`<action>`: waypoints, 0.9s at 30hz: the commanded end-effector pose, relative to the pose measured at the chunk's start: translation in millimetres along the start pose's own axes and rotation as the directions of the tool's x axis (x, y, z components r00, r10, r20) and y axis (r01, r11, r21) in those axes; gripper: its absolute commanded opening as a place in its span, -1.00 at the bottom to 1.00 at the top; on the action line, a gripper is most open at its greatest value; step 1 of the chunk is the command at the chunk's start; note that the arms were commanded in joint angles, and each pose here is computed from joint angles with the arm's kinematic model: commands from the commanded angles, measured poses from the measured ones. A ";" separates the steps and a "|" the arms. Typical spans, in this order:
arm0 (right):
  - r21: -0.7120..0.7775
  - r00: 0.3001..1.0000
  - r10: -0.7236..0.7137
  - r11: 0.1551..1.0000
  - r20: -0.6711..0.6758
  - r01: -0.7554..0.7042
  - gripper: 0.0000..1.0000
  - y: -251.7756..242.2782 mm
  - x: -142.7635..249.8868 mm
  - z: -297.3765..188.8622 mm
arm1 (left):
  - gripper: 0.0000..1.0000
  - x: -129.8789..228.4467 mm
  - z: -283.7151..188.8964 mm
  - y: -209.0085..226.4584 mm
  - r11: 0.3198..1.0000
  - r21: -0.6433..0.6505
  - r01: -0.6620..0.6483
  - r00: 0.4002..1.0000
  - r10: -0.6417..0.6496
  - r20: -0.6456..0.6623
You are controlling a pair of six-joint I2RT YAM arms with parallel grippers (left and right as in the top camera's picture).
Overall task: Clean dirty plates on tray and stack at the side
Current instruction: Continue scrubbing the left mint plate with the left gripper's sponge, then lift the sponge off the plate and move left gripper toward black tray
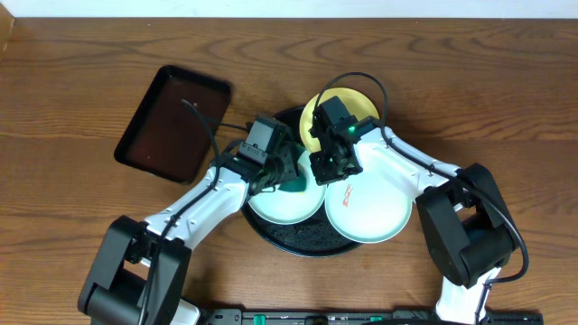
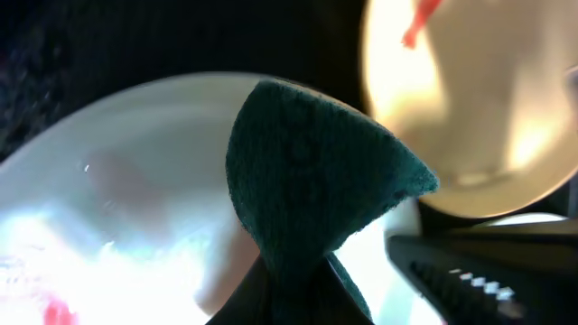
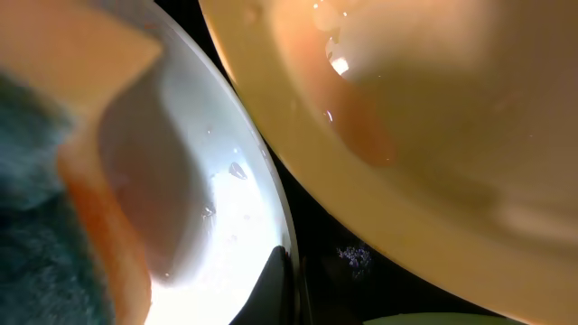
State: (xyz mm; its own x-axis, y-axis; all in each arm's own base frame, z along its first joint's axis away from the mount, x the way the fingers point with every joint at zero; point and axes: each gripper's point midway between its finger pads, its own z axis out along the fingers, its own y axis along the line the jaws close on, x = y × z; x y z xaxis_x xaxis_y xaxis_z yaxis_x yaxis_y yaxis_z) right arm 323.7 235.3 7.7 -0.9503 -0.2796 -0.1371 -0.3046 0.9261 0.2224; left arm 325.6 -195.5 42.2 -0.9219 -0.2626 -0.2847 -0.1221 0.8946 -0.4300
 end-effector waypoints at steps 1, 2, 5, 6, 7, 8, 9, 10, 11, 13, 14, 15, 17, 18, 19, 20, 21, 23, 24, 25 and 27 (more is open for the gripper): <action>0.047 1.000 -0.014 0.999 -0.006 0.014 -0.98 -10.5 1.4 4.5 | -0.85 7.9 6.1 22.9 0.999 -0.050 0.014 1.000 -0.015 -0.020; 0.047 1.000 -0.014 0.999 -0.006 0.014 -0.98 -10.5 1.4 4.5 | -0.85 8.1 6.7 28.2 0.998 -0.063 0.020 1.000 -0.021 -0.016; 0.047 1.000 -0.014 0.999 -0.006 0.014 -0.98 -10.5 1.6 4.5 | -0.85 8.7 8.8 49.4 0.994 -0.103 0.045 0.999 -0.046 -0.006; 0.047 1.000 -0.014 0.999 -0.006 0.014 -0.98 -10.5 1.6 4.5 | -0.85 8.4 9.4 54.2 0.993 -0.107 0.042 0.999 -0.042 -0.003; 0.047 1.000 -0.014 0.999 -0.006 0.014 -0.98 -10.5 1.6 4.5 | -0.85 7.7 10.1 58.8 0.993 -0.110 0.034 0.999 -0.034 0.002; 0.047 1.000 -0.014 0.999 -0.006 0.014 -0.98 -10.5 1.6 4.5 | -0.85 5.5 10.4 65.3 0.992 -0.123 0.026 1.000 -0.024 0.015; 0.047 1.000 -0.014 0.999 -0.006 0.014 -0.98 -10.5 1.6 4.5 | -0.85 3.2 10.3 71.6 0.990 -0.141 0.027 0.999 -0.024 0.030; 0.047 1.000 -0.014 0.999 -0.006 0.014 -0.98 -10.5 1.6 4.5 | -0.85 -4.0 8.2 85.4 0.980 -0.198 0.032 0.997 -0.018 0.069; 0.047 1.000 -0.014 0.999 -0.006 0.014 -0.98 -10.5 1.6 4.6 | -0.85 -7.5 6.9 90.2 0.975 -0.222 0.022 0.996 -0.003 0.084; 0.047 1.000 -0.014 0.999 -0.007 0.014 -0.98 -10.6 1.7 4.6 | -0.85 -12.8 6.1 91.3 0.972 -0.235 -0.023 0.994 0.047 0.098; 0.047 1.000 -0.014 0.999 -0.006 0.014 -0.98 -10.5 1.5 4.5 | -0.85 -15.5 6.0 90.5 0.970 -0.236 -0.049 0.992 0.075 0.103; 0.048 1.000 -0.014 0.999 -0.006 0.014 -0.98 -10.6 1.6 4.5 | -0.85 -17.9 6.1 88.6 0.970 -0.232 -0.075 0.989 0.102 0.107; 0.047 1.000 -0.014 0.999 -0.006 0.014 -0.98 -10.5 1.5 4.5 | -0.85 -21.8 5.8 85.8 0.968 -0.227 -0.106 0.984 0.135 0.116; 0.047 1.000 -0.014 0.999 -0.006 0.014 -0.98 -10.5 1.5 4.5 | -0.85 -23.7 5.3 84.6 0.967 -0.225 -0.123 0.981 0.153 0.121; 0.047 1.000 -0.014 0.999 -0.006 0.015 -0.98 -10.5 1.4 4.5 | -0.85 -25.2 4.7 84.7 0.964 -0.231 -0.135 0.978 0.166 0.124; 0.047 1.000 -0.014 0.999 -0.006 0.014 -0.98 -10.5 1.5 4.5 | -0.86 -26.3 3.8 85.1 0.961 -0.237 -0.144 0.976 0.178 0.126; 0.047 1.000 -0.014 0.999 -0.006 0.014 -0.98 -10.5 1.5 4.5 | -0.85 -28.5 2.1 87.3 0.955 -0.255 -0.153 0.973 0.191 0.133; 0.047 1.000 -0.014 0.999 -0.006 0.014 -0.98 -10.5 1.5 4.5 | -0.85 -31.9 0.0 91.8 0.943 -0.288 -0.169 0.966 0.216 0.141; 0.047 1.000 -0.015 0.999 -0.006 0.015 -0.98 -10.5 1.5 4.5 | -0.85 -34.3 -1.4 95.3 0.935 -0.311 -0.168 0.963 0.223 0.150; 0.047 1.000 -0.015 0.999 -0.006 0.015 -0.98 -10.5 1.5 4.5 | -0.85 -36.2 -2.7 98.0 0.930 -0.329 -0.164 0.962 0.225 0.157; 0.047 1.000 -0.015 0.999 -0.006 0.015 -0.98 -10.5 1.5 4.5 | -0.85 -38.6 -4.4 101.4 0.923 -0.351 -0.160 0.959 0.229 0.167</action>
State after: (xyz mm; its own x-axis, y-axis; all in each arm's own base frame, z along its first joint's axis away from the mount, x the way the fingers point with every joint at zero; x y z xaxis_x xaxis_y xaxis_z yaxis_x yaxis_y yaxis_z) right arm 324.1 236.9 8.1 -0.9500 -0.2790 -0.1399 -0.3053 0.9241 0.2300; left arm 339.5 -141.5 18.6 -0.8845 -0.1337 -0.4469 -0.0163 0.9663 -0.2568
